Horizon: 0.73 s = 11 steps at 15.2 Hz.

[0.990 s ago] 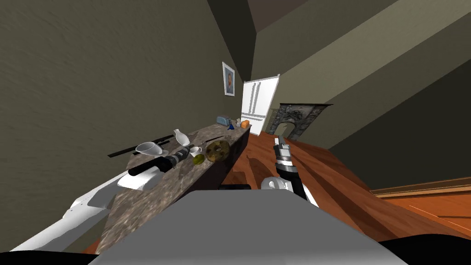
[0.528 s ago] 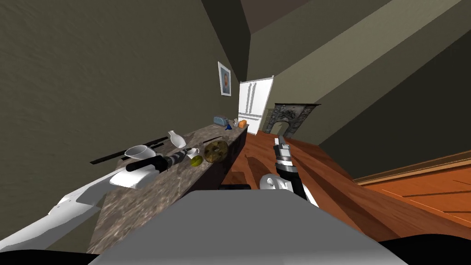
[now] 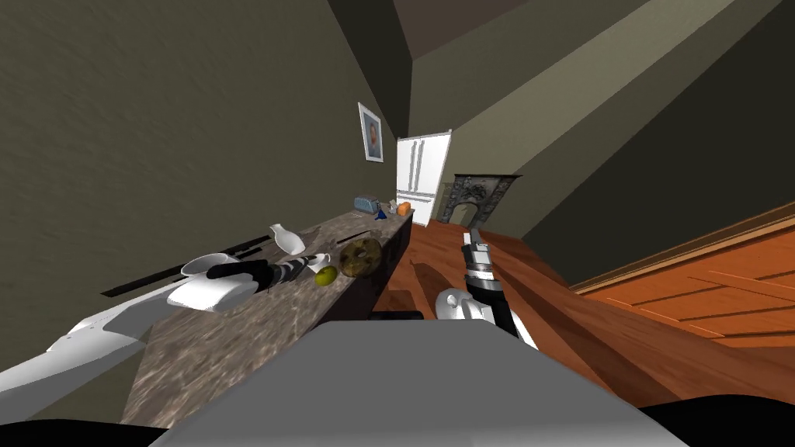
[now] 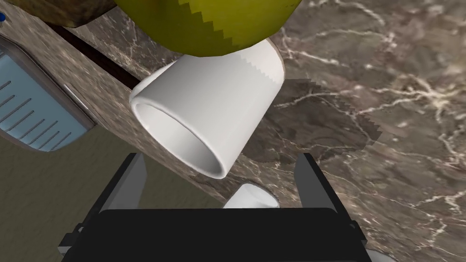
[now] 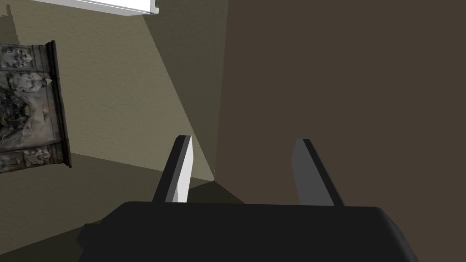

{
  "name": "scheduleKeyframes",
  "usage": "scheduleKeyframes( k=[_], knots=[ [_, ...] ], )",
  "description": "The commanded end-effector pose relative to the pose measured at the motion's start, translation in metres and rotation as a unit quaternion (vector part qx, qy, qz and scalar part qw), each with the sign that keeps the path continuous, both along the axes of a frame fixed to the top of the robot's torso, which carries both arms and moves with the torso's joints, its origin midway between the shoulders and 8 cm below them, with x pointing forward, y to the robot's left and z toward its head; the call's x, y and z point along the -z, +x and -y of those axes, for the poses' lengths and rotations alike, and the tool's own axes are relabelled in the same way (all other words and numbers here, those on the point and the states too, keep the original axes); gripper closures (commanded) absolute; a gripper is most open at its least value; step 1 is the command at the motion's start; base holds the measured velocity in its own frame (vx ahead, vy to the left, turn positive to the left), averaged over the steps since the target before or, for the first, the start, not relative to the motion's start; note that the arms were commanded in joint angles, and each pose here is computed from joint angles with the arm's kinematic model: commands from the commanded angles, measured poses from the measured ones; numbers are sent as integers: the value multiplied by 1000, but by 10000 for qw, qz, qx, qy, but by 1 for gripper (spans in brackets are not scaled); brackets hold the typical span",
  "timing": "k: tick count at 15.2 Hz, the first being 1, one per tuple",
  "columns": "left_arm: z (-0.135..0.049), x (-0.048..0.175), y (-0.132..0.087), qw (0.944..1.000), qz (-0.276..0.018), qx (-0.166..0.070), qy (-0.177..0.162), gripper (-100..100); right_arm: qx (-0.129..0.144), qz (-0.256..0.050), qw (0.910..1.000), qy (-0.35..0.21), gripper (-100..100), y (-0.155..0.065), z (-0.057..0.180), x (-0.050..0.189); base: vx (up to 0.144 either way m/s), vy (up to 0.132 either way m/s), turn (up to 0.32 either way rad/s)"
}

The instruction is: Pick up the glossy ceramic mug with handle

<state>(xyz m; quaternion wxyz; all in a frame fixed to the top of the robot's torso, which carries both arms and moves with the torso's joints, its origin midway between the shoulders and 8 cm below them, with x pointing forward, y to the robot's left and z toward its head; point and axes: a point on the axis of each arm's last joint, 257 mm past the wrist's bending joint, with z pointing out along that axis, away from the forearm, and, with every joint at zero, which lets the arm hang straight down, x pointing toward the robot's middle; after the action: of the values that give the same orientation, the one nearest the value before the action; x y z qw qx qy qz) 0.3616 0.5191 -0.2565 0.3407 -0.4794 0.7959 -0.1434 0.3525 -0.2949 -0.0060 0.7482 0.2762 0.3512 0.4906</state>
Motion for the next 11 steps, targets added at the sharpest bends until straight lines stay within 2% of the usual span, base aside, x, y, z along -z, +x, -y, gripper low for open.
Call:
scheduleKeyframes(
  k=[1, 2, 3, 6, 8, 9, 10, 11],
  knots=[
    [-8, 6, -8, 9996, -281, -56, 33, -100, 0, 0, 10000, 0, 0, 0, 0, 0, 0, 7, -153],
    [-17, 7, -15, 9987, -500, -96, 87, -100, 0, 0, 10000, 0, 0, 0, 0, 0, 2, 8, -169],
    [-17, 9, -19, 9982, -591, -120, 70, -100, 0, 0, 10000, 0, 0, 0, 0, 0, 4, 9, -135],
    [-34, 12, -37, 9937, -1086, -216, 161, -100, 0, 0, 10000, 0, 0, 0, 0, 0, 7, 7, -172],
    [-33, 14, -41, 9928, -1169, -241, 125, -100, 0, 0, 10000, 0, 0, 0, 0, 0, 7, 8, -77],
    [-39, 15, -50, 9895, -1409, -293, 143, -100, 1, -1, 10000, 0, 0, 0, 0, 0, 7, 1, -95],
    [-40, 16, -51, 9891, -1432, -297, 145, -100, 0, 0, 10000, 0, 0, 0, 0, 0, 8, 2, -122],
    [-45, 16, -60, 9856, -1649, -345, 157, -100, 0, 0, 10000, 0, 0, 0, 0, 0, 9, 1, -140]
  ],
)
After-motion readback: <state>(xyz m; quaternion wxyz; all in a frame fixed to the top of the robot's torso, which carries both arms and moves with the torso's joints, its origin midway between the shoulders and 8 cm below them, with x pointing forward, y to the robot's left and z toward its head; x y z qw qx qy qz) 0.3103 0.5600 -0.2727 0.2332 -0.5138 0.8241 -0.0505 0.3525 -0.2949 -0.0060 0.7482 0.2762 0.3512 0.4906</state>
